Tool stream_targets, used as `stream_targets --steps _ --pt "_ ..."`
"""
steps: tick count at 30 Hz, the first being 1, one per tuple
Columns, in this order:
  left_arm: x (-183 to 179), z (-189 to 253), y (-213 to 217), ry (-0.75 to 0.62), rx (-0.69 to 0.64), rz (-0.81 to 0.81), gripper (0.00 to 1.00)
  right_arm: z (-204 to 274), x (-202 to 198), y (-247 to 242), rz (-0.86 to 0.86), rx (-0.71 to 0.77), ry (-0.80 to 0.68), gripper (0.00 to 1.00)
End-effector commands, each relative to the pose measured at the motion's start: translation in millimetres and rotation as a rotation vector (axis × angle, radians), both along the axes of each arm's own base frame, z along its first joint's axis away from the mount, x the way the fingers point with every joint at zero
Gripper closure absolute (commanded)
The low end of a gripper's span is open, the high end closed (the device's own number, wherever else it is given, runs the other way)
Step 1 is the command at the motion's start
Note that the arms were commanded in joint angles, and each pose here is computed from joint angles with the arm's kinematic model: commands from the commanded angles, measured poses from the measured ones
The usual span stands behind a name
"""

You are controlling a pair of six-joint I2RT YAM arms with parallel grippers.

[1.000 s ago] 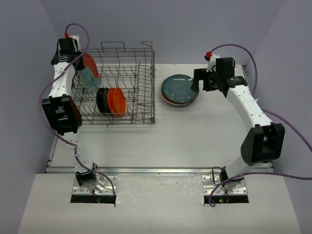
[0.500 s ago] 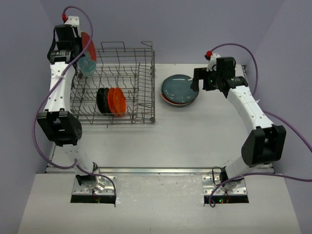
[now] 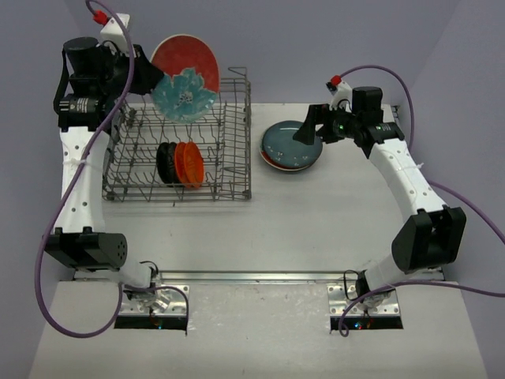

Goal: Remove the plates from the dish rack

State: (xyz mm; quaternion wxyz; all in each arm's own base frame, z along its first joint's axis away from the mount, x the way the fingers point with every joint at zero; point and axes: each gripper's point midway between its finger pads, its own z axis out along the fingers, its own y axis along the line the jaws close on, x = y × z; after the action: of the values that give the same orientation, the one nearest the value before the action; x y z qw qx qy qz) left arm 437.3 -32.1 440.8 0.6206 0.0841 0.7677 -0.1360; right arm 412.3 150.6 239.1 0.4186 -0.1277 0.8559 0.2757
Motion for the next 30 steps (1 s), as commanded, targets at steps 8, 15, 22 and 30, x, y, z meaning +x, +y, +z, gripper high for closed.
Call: stream_targets --steps 8,15,22,30 --pt "-89 9 -107 0.067 -0.365 -0.600 1.00 101 -31 77 0.269 0.233 -0.150 0.01" --pt "-97 -13 -122 0.128 -0.378 -0.655 1.00 95 -37 104 0.331 0.259 -0.105 0.02" --pt "-103 -36 -144 0.188 -0.382 -0.706 1.00 80 -31 124 0.353 0.288 -0.009 0.18" --pt "-97 -45 -150 0.200 -0.377 -0.679 0.95 73 -35 135 0.389 0.363 0.086 1.00"
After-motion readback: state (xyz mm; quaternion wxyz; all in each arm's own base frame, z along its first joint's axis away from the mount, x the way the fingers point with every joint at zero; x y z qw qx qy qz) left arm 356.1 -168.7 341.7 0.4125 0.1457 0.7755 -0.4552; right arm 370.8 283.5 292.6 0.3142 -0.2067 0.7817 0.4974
